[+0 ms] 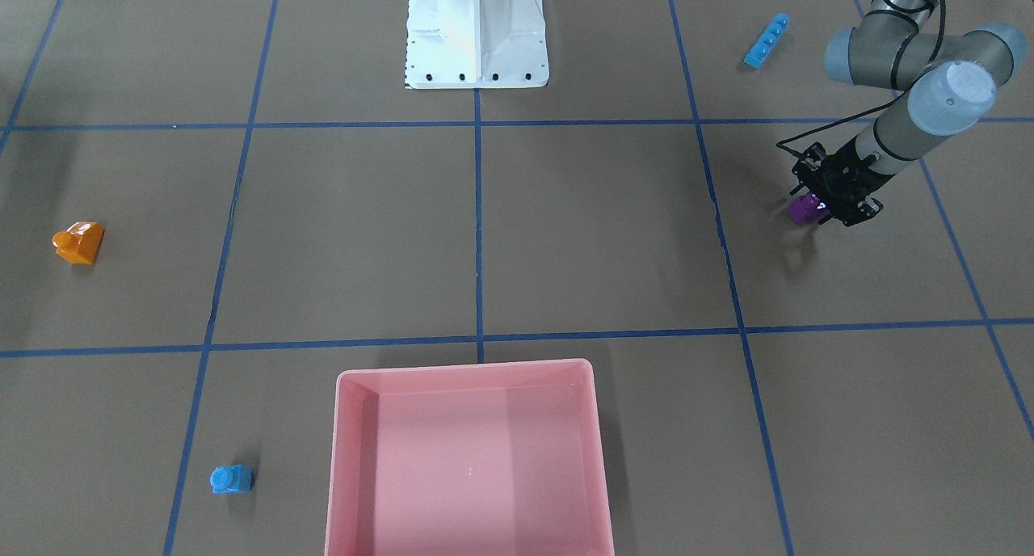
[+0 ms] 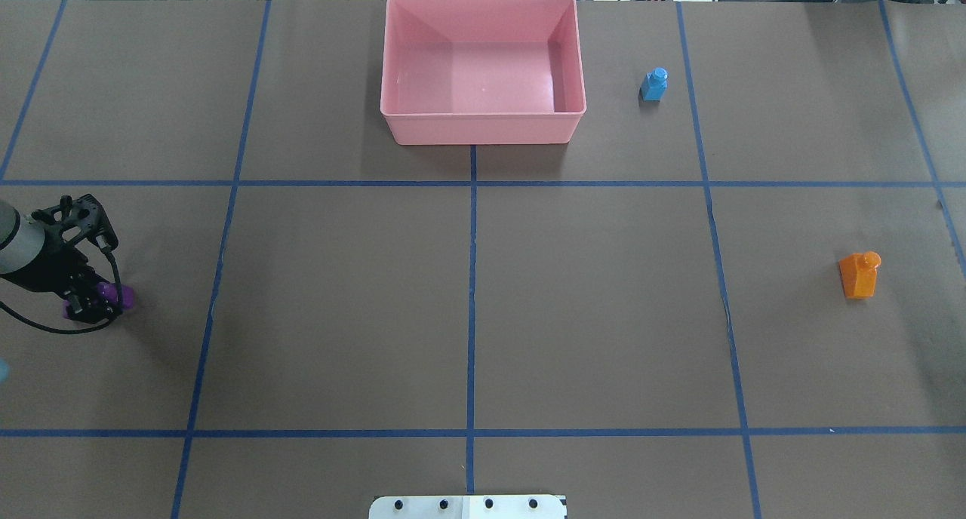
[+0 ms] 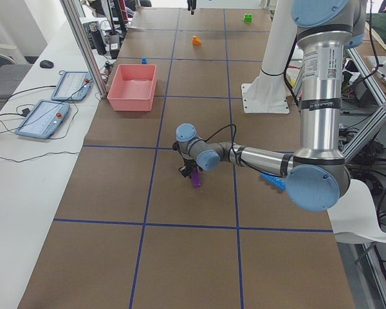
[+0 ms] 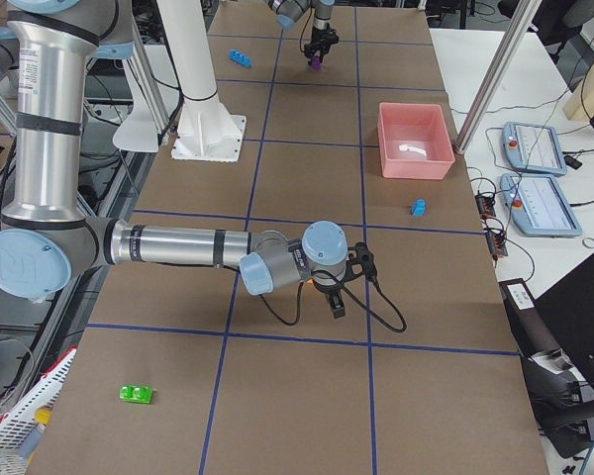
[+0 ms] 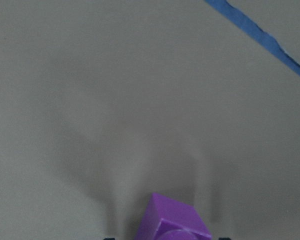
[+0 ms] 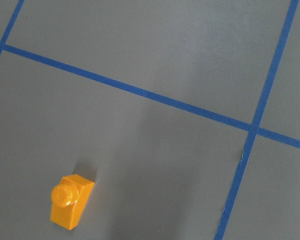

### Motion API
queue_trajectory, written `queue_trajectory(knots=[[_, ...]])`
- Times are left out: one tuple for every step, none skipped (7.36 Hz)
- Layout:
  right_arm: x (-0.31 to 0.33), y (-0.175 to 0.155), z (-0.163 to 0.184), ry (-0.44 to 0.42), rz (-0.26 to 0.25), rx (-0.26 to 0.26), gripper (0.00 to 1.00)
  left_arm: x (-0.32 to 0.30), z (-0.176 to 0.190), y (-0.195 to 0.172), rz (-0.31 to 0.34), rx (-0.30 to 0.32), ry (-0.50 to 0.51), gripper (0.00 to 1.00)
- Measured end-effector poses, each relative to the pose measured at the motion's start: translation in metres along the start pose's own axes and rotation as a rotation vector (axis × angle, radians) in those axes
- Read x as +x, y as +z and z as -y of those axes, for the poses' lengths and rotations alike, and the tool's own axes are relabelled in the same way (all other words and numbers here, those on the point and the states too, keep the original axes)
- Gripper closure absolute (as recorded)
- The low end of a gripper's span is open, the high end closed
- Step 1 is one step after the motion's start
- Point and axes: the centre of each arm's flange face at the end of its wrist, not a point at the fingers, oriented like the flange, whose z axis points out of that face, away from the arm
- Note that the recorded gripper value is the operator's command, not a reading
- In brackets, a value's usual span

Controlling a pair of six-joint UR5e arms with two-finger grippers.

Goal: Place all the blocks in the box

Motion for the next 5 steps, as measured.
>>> queue_trajectory(knots=[[0.0,0.0,0.0,0.0,-0.001,0.0,0.0,0.008,0.018,-0.011,-0.025,0.013,-0.083,1.0],[0.0,0.0,0.0,-0.001,-0.001,0.0,0.0,0.02,0.051,-0.031,-0.066,0.013,-0.193,1.0],[0.0,0.0,0.0,-0.001,-0.002,0.001,0.0,0.035,0.104,-0.061,-0.093,-0.002,-0.315,1.0],[0.0,0.0,0.0,-0.002,-0.002,0.001,0.0,0.054,0.167,-0.093,-0.104,-0.007,-0.428,1.0],[0.0,-0.001,0.001,-0.003,-0.003,0.002,0.0,0.073,0.233,-0.122,-0.113,0.002,-0.536,1.0]])
